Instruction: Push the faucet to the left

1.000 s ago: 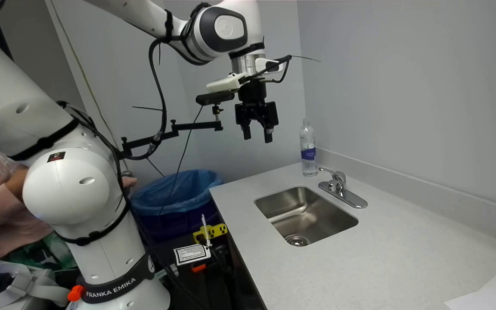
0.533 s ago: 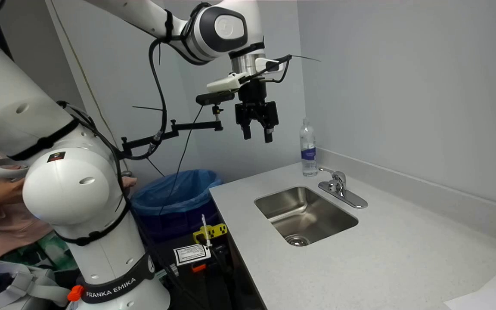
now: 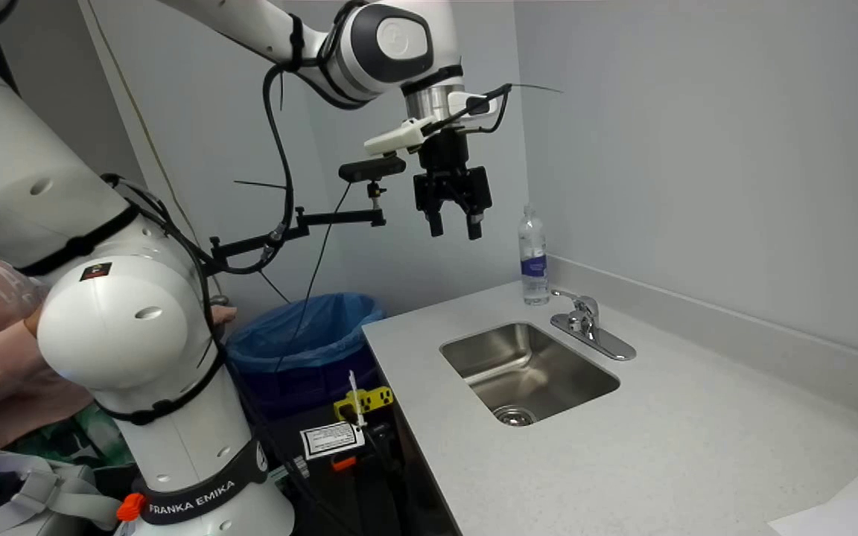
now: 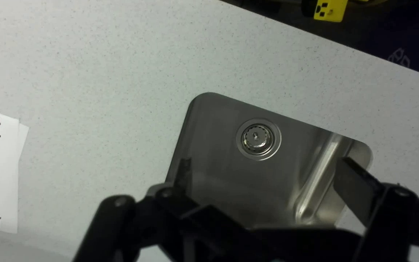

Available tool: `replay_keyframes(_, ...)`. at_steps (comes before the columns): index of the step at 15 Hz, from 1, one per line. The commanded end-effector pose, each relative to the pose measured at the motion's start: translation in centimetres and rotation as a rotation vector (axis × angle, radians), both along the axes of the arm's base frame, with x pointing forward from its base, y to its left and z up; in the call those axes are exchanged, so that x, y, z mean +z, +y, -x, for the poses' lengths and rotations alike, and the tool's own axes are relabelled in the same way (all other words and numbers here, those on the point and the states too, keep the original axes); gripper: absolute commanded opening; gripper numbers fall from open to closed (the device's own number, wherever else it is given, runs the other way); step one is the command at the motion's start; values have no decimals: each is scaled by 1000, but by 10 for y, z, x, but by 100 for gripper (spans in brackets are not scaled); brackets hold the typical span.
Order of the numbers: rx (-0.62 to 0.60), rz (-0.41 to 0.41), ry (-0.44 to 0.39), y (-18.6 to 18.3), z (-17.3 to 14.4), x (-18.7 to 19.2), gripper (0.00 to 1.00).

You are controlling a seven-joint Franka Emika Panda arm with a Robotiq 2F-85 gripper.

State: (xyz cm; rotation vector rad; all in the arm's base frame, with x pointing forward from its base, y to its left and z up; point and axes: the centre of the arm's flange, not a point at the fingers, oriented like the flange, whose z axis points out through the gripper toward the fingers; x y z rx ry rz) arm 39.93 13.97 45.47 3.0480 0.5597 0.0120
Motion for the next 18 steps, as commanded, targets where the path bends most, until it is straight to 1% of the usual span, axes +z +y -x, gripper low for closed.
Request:
replay_keyframes(1, 24, 28, -34, 1, -35, 8, 100)
replay_keyframes(7, 37, 34, -82, 0, -79, 2, 100)
replay_keyframes(10, 51, 46, -108, -2, -102, -6, 100)
replay_keyframes(13, 70, 56, -117, -6, -124, -18, 100)
replay_keyframes(14, 74, 83, -133, -9, -131, -23, 100)
replay_keyframes(18, 86, 119, -157, -17, -156, -42, 100)
